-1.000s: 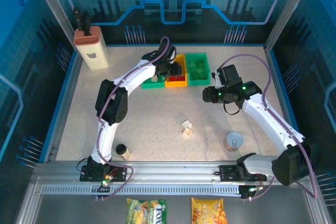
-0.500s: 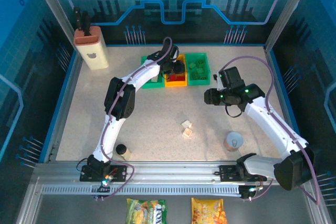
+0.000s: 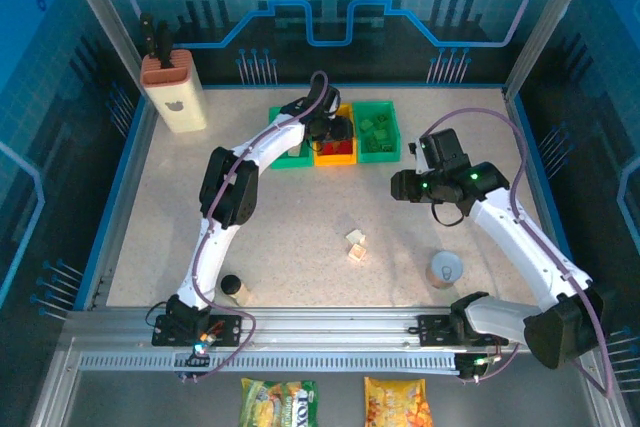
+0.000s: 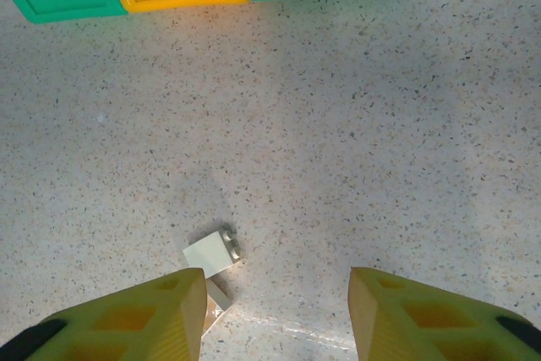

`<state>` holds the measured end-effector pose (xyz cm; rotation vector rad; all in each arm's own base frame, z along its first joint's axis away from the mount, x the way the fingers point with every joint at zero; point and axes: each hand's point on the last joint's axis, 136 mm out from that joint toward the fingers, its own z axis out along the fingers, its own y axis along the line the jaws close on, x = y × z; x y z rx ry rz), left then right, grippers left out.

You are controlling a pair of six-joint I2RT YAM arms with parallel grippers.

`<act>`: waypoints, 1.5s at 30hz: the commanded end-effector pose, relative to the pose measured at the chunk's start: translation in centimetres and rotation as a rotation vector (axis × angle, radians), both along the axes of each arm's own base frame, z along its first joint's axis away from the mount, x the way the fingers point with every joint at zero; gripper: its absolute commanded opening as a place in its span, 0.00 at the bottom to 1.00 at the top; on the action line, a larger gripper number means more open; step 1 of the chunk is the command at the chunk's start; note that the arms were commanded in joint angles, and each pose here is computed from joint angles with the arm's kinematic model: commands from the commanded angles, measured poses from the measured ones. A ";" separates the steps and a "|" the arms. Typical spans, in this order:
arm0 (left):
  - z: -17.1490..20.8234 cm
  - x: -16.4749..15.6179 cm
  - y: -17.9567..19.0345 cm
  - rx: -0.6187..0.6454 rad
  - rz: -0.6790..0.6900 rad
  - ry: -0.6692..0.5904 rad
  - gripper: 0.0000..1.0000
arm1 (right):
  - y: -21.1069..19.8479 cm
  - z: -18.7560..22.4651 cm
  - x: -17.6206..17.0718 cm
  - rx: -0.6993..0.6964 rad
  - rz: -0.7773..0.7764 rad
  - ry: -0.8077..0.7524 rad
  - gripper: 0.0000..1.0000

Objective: Sort the legos into containers by color
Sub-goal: Place the lego in the container, then pick up the lego from the middle-left of the table.

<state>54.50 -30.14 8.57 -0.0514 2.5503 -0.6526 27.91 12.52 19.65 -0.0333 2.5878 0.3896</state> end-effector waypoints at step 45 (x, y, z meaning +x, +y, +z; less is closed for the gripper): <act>0.3 -25.2 -4.3 0.449 -0.613 0.147 0.51 | -5.6 -1.9 -0.1 -0.070 -0.160 0.014 0.49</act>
